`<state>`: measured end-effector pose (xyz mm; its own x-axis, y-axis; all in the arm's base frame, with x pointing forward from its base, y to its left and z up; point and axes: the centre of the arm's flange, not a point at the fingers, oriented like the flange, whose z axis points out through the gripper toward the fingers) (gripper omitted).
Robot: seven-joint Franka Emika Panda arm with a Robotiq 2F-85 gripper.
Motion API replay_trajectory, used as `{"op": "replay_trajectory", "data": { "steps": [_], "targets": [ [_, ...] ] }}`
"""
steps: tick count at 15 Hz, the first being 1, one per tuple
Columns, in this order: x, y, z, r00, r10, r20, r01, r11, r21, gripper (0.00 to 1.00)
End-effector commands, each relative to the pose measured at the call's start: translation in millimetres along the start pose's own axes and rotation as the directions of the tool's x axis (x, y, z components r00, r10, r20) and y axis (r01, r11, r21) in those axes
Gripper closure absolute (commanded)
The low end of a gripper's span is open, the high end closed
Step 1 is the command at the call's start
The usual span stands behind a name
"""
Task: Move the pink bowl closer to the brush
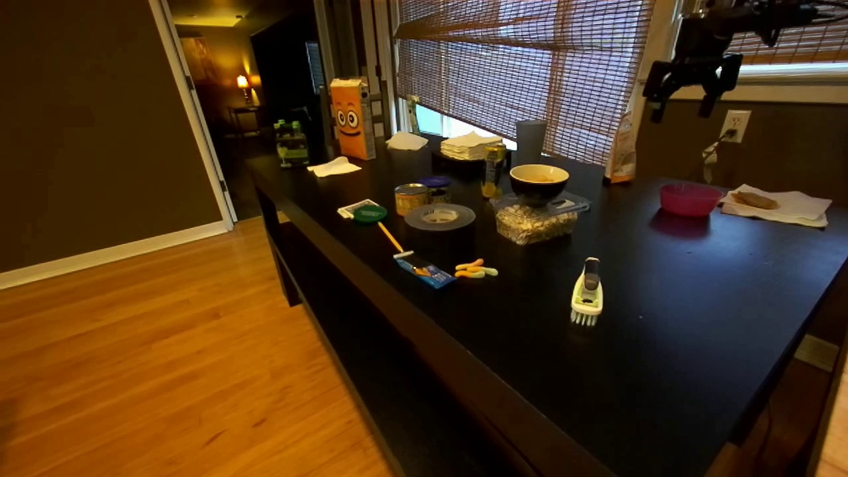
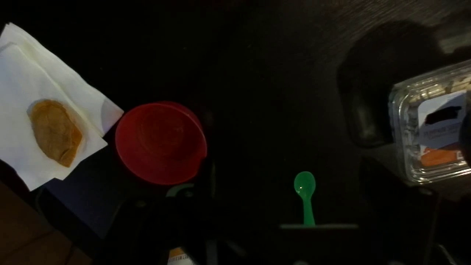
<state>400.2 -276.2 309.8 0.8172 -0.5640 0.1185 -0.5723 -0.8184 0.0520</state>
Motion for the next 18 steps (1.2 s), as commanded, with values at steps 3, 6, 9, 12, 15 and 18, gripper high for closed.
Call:
{"op": "replay_trajectory", "data": {
  "steps": [3,6,9,12,15,18],
  "targets": [
    [1.1,-3.0,-4.1,1.0,-0.006,-0.009,0.006,1.0,0.003,0.0],
    [7.2,-4.4,-4.4,1.0,0.026,-0.007,-0.026,1.0,0.014,0.0],
    [34.0,-2.4,8.4,0.994,0.113,0.011,-0.113,0.993,0.027,0.0],
    [58.9,-1.0,26.7,0.983,0.186,-0.003,-0.186,0.982,0.036,0.0],
    [77.2,7.9,45.4,0.975,0.22,-0.011,-0.22,0.975,0.003,0.0],
    [85.3,26.7,64.3,0.975,0.22,-0.031,-0.221,0.973,-0.061,0.0]
  ]
}}
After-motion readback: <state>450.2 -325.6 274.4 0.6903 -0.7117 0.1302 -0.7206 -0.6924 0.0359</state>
